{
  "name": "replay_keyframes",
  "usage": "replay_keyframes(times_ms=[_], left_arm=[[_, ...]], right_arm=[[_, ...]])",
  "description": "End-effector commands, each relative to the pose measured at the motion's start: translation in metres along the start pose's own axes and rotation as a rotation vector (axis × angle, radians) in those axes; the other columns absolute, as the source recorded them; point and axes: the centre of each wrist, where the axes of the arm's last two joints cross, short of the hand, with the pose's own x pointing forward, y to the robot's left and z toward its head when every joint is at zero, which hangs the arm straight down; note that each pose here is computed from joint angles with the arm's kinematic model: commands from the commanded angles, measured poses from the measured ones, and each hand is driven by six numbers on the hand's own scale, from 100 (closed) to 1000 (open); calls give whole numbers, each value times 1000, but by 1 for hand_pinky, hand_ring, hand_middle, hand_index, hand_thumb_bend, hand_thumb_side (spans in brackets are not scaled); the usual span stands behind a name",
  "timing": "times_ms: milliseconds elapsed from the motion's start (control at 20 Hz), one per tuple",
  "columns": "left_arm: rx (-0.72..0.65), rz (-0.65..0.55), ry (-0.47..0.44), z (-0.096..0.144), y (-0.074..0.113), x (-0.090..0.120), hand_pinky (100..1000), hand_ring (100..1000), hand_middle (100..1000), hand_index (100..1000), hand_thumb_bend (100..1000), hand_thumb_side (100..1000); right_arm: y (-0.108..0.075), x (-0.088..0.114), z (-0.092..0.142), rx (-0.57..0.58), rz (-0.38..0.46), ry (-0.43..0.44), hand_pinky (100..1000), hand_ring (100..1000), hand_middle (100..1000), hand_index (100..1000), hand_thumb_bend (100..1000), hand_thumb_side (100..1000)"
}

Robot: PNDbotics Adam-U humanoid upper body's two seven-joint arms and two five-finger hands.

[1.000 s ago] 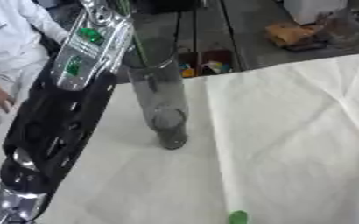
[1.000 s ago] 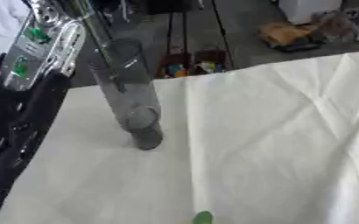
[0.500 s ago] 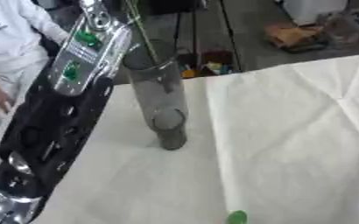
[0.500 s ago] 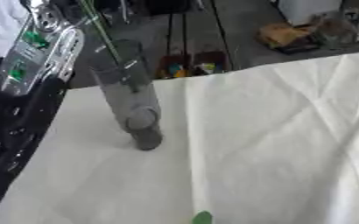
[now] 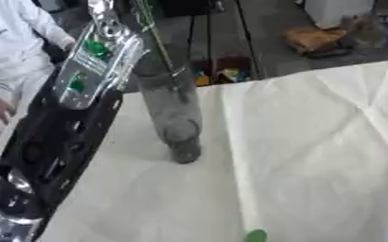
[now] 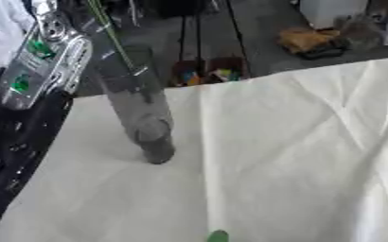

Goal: Arrange flowers into the vase.

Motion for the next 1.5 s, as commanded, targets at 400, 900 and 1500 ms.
replay_keyframes(times_ms=[400,900,1500], left_arm=[[143,-292,4,-8,20,10,512,767,742,474,334,712],[51,-406,-9,-7,30,9,566,803,779,563,348,739],[21,-435,-5,0,33,3,576,812,794,635,349,811]], right_arm=[[-3,4,-5,-11,-5,-17,666,783,568,827,100,1000],[-3,3,-5,-13,-3,-14,666,783,568,827,100,1000],[-3,3,-5,-21,-3,-14,666,784,567,827,100,1000]])
